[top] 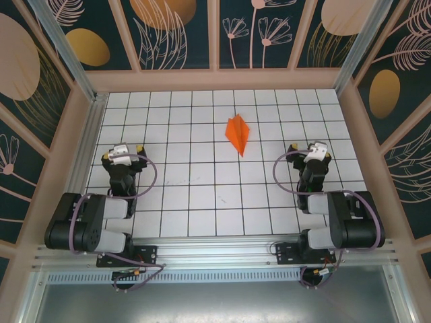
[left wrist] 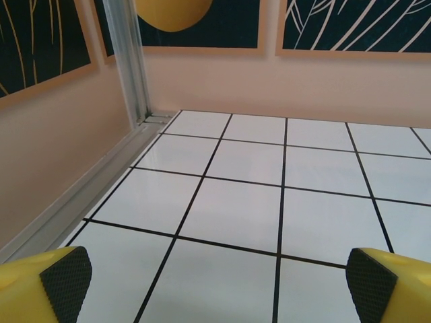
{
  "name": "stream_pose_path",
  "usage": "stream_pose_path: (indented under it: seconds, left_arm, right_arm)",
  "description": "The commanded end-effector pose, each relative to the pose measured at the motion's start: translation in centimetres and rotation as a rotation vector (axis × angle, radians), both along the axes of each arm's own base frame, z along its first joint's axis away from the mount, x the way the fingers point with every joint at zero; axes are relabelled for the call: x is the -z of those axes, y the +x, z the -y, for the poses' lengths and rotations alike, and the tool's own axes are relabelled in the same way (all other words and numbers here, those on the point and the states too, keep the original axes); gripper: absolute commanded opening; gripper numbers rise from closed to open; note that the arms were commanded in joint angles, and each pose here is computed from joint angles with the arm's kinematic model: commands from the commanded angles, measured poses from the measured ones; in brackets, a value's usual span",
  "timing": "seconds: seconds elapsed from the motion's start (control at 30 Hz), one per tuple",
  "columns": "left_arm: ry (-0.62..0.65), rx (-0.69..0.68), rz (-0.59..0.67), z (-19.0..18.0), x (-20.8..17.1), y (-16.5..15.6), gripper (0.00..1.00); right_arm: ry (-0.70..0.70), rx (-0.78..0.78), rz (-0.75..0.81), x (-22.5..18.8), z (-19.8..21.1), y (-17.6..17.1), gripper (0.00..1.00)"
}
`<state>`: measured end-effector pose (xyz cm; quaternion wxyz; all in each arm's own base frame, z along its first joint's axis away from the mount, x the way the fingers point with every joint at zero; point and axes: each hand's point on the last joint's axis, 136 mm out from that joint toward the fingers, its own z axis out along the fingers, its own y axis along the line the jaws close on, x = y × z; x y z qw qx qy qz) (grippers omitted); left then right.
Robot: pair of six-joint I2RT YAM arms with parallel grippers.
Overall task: Fold a paper plane with a square sheet of paper (pick it up from the middle)
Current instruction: Reset both arms
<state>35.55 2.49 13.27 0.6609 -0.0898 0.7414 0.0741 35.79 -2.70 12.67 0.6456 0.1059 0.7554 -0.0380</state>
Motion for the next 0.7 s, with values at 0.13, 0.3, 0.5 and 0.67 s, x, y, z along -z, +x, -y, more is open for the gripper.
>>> stream_pose_path:
  seconds: [0.13, 0.3, 0.5, 0.67]
  left_arm:
    - [-0.030, 0.043, 0.092, 0.3, -1.2, 1.3, 0.98]
    - [-0.033, 0.033, 0.088, 0.1, -1.0, 1.3, 0.98]
    - [-0.039, -0.012, 0.101, -0.7, -1.2, 1.0, 0.98]
    - [-0.035, -0.002, 0.104, -0.5, -1.3, 0.9, 0.99]
  right_arm:
    - [0.002, -0.055, 0.072, -0.5, -0.7, 0.8, 0.99]
    - [0.021, -0.049, 0.047, 0.3, -0.3, 1.3, 0.99]
    - [0.025, -0.052, 0.045, 0.3, -0.3, 1.3, 0.99]
    - [0.026, -0.050, 0.045, 0.3, -0.2, 1.3, 0.99]
